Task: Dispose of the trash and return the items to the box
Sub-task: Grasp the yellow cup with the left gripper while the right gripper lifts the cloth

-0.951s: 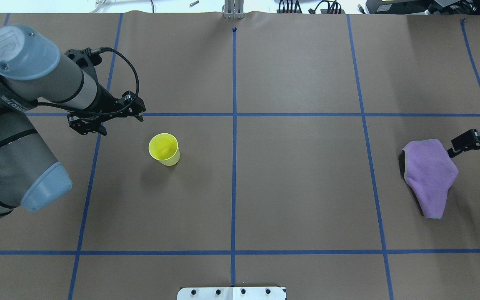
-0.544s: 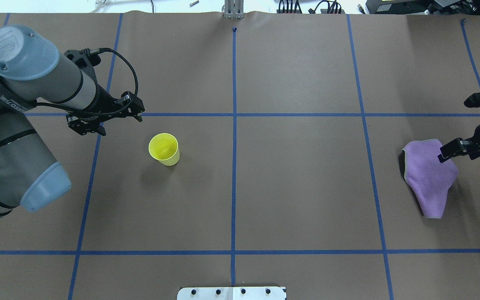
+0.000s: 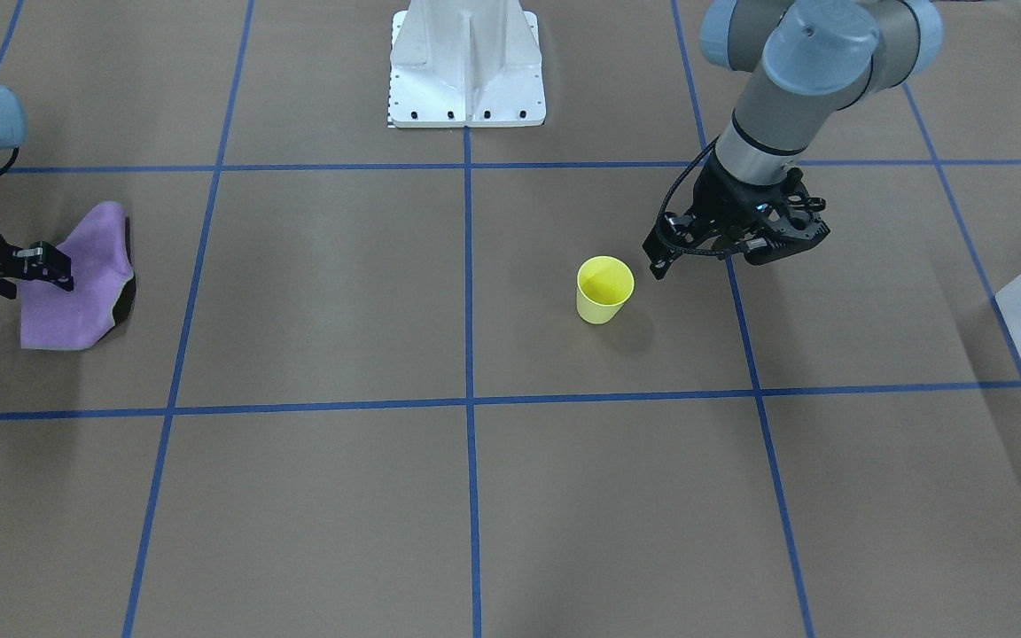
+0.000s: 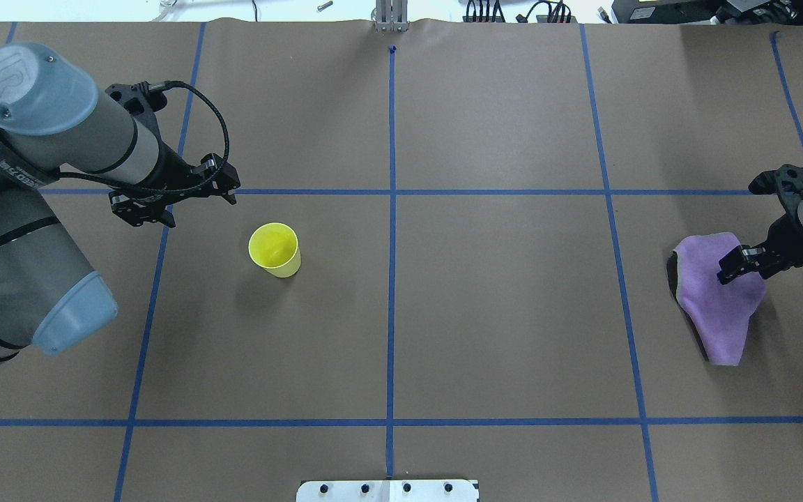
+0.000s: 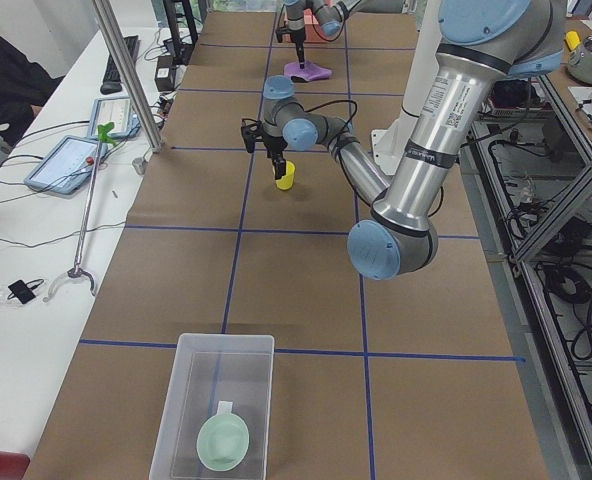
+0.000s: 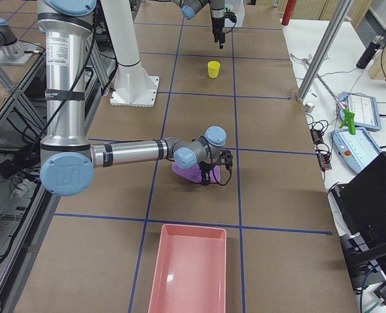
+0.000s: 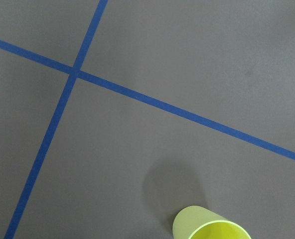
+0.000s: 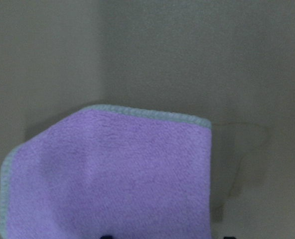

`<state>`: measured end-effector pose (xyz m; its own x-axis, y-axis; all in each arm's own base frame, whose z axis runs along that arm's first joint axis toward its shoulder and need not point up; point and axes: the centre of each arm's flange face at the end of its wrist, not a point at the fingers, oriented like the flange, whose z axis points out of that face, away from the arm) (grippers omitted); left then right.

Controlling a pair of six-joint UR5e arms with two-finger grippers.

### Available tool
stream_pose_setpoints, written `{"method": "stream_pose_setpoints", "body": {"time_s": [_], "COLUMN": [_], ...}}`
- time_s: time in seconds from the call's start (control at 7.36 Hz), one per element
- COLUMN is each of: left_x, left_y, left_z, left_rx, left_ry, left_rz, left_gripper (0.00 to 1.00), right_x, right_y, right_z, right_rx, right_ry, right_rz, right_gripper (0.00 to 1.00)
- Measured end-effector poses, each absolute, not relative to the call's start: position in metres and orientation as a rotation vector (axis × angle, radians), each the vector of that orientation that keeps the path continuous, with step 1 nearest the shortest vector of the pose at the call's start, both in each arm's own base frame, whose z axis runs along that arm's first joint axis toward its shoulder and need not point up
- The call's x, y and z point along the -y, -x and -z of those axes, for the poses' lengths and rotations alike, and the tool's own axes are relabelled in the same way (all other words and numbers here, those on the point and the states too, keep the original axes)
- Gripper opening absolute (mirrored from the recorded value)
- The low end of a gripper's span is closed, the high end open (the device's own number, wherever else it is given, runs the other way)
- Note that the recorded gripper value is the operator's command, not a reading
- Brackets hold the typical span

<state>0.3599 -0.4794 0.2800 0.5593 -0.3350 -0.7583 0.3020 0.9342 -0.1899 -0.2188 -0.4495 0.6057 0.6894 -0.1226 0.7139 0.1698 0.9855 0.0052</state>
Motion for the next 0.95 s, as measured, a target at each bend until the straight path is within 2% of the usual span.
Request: {"method": "stream_pose_setpoints", "body": {"time_s": [0.54, 0.95], "left_x": [0.482, 0.483], "left_y": [-0.364, -0.377], "left_z": [-0.284, -0.296], "left_rx": [-0.894, -0.873], "left_ry": [0.044, 0.043], "left_rz": [0.377, 0.376], "left_gripper": [0.98, 0.98], "right_x": [0.453, 0.462], "right_y": [0.210, 0.163], "right_z": [-0.585, -0.552], "right_rx": [0.867, 0.938], "right_ry": [0.017, -0.013], "right_rz": [0.175, 0.108], "right_gripper": [0.00, 0.00]}}
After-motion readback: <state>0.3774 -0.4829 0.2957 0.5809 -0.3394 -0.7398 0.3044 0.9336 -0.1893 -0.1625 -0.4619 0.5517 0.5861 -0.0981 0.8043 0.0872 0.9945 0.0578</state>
